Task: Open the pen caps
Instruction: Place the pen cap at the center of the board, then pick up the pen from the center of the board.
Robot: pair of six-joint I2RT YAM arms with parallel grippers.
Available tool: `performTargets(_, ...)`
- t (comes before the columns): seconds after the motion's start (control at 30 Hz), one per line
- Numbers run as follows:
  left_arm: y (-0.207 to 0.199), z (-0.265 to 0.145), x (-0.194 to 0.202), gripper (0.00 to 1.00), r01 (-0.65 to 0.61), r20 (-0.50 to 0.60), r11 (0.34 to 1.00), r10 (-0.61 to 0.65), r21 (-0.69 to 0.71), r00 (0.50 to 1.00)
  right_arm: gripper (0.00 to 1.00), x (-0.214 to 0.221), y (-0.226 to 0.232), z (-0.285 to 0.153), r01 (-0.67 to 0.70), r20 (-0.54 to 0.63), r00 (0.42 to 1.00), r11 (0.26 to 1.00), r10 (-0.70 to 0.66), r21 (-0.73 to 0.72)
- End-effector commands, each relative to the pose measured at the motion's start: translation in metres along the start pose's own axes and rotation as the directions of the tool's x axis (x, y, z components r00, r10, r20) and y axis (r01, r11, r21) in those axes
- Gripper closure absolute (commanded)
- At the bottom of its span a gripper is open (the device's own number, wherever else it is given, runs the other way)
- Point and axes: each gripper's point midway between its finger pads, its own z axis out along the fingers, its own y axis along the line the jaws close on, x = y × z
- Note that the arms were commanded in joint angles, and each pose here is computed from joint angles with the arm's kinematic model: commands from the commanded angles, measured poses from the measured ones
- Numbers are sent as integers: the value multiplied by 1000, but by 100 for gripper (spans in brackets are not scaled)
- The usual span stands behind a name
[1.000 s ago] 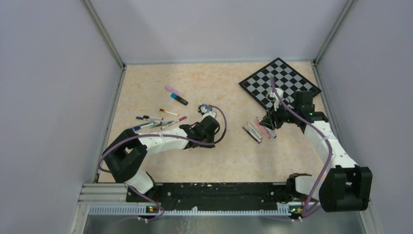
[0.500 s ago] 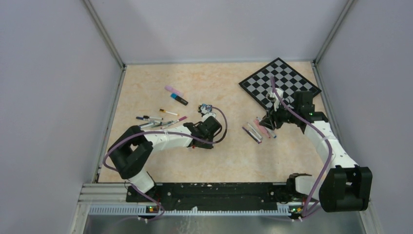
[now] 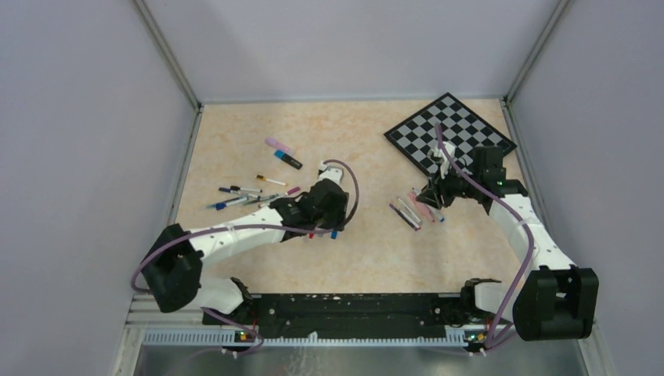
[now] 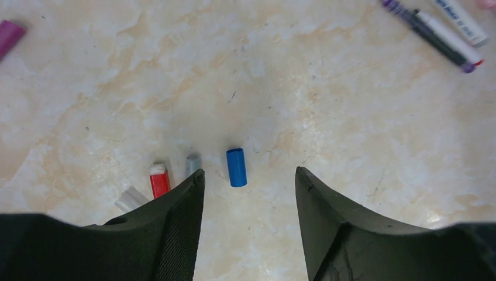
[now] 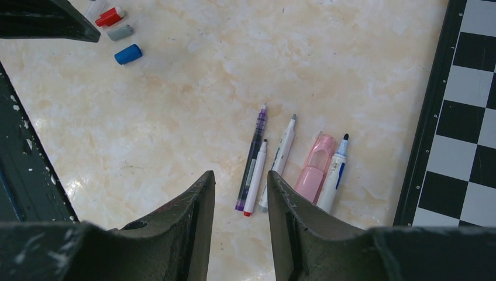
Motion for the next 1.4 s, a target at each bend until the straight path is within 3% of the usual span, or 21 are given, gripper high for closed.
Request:
performTargets(0.0,7,-24,-41,31,-54,195,997,44,48,980,63,-10,2,-4,44,40,998,999,-44,-10)
performTargets(0.17,47,-42,-93,2,32,374,996,-63,88,926,63,-12,5,-5,53,51,997,998,-52,-17)
performTargets(0.33,81,-45,-133,1,147,455,975,-209,169,866,63,-15,7,-6,63,65,996,998,-62,-21)
performTargets(0.6,135,-12,-171,1,394,371,903,-429,171,824,63,-19,10,-8,74,81,994,997,-72,-25)
performTargets(0.83,186,38,-164,1,550,265,819,-501,-163,824,63,-21,12,-9,80,92,993,996,-78,-26)
performTargets(1.07,212,81,-167,14,555,186,748,-525,-364,830,63,-21,12,-10,84,94,992,996,-82,-22)
performTargets(1.37,226,117,-160,36,530,123,715,-539,-456,833,63,-21,11,-10,93,89,992,996,-92,-8)
